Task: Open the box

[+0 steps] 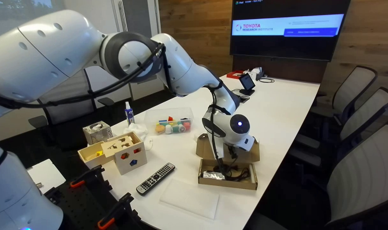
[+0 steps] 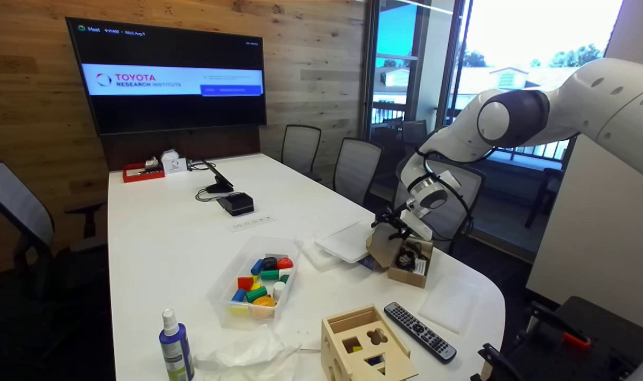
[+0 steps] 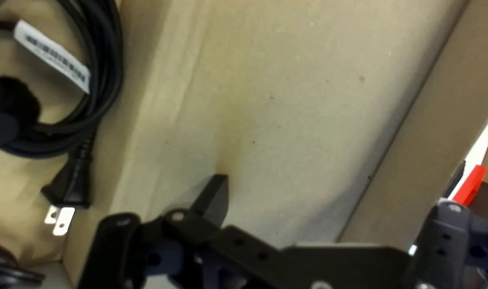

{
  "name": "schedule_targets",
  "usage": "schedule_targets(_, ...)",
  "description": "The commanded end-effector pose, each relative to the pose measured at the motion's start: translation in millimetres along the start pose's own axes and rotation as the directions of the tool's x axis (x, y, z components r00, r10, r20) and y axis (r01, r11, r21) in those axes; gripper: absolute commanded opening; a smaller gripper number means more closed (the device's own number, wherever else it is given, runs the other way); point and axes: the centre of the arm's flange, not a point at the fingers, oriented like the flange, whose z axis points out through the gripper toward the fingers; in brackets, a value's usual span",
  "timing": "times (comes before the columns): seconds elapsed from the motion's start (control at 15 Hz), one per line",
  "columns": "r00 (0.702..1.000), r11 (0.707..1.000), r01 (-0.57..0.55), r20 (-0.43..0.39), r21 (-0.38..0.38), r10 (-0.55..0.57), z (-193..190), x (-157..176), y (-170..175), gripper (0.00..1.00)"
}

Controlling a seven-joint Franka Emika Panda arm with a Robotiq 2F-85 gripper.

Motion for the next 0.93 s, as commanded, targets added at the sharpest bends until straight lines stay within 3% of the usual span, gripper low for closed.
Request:
schedule_targets(0.0,0.999,0.999,0.02,0.034,-0.026,-0.02,29.8,5.3,-2.4,1.0)
schedule_targets(0.87,0.979,0.986,0.087,0.196,-0.139,-0.059,75.5,-7.6,-8.5,1.0)
